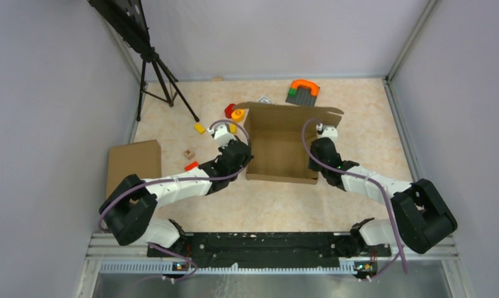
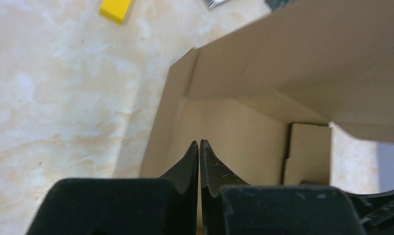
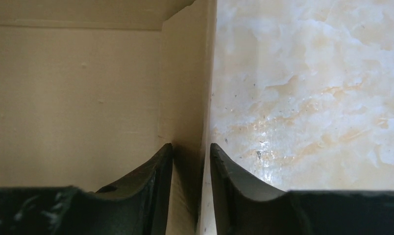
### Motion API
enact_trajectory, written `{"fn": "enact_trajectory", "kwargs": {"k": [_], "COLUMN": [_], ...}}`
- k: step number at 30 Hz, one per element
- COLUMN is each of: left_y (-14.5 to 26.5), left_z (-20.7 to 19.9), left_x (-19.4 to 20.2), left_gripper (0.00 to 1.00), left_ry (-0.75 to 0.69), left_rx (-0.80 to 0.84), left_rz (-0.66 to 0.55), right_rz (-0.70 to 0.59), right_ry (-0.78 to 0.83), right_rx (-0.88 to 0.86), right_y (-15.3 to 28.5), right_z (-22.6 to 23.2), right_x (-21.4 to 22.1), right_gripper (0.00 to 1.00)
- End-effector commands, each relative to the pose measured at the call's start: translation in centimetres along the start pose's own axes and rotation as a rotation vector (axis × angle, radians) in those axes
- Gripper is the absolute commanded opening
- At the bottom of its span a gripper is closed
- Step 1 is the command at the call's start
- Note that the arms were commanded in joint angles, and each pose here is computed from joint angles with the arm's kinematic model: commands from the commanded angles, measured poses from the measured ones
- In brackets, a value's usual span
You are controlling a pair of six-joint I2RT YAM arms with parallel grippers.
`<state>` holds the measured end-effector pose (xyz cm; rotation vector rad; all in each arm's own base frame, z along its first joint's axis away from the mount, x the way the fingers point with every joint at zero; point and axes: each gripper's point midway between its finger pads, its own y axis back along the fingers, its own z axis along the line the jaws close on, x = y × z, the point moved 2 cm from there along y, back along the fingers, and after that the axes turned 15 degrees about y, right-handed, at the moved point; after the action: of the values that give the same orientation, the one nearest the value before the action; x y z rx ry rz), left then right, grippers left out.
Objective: Fold the paper box
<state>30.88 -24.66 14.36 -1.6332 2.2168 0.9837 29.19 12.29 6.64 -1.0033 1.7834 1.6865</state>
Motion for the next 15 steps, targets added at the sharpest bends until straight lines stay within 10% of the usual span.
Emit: {"fn": "enact_trajectory", "kwargs": {"k": [1,15], "left_y": [0.1,0.7], "left_z": [1.8,1.6], "left_x": [1.0,-0.9], "left_gripper": [0.0,0.07], "left_ry": [-0.024,-0.131], "left_rx": [-0.038,-0.049], "left_rz": [0.023,-0.034], "right_rz": [-0.058,-0.071], "right_ry": [-0.005,-0.004], "right_rx": [-0.025,-0.019], "right_y": [0.5,2.2], "right_z": [0.6,-0.2], "right_x": [-2.6,-3.1], "right_gripper": [0.36,0.47]}}
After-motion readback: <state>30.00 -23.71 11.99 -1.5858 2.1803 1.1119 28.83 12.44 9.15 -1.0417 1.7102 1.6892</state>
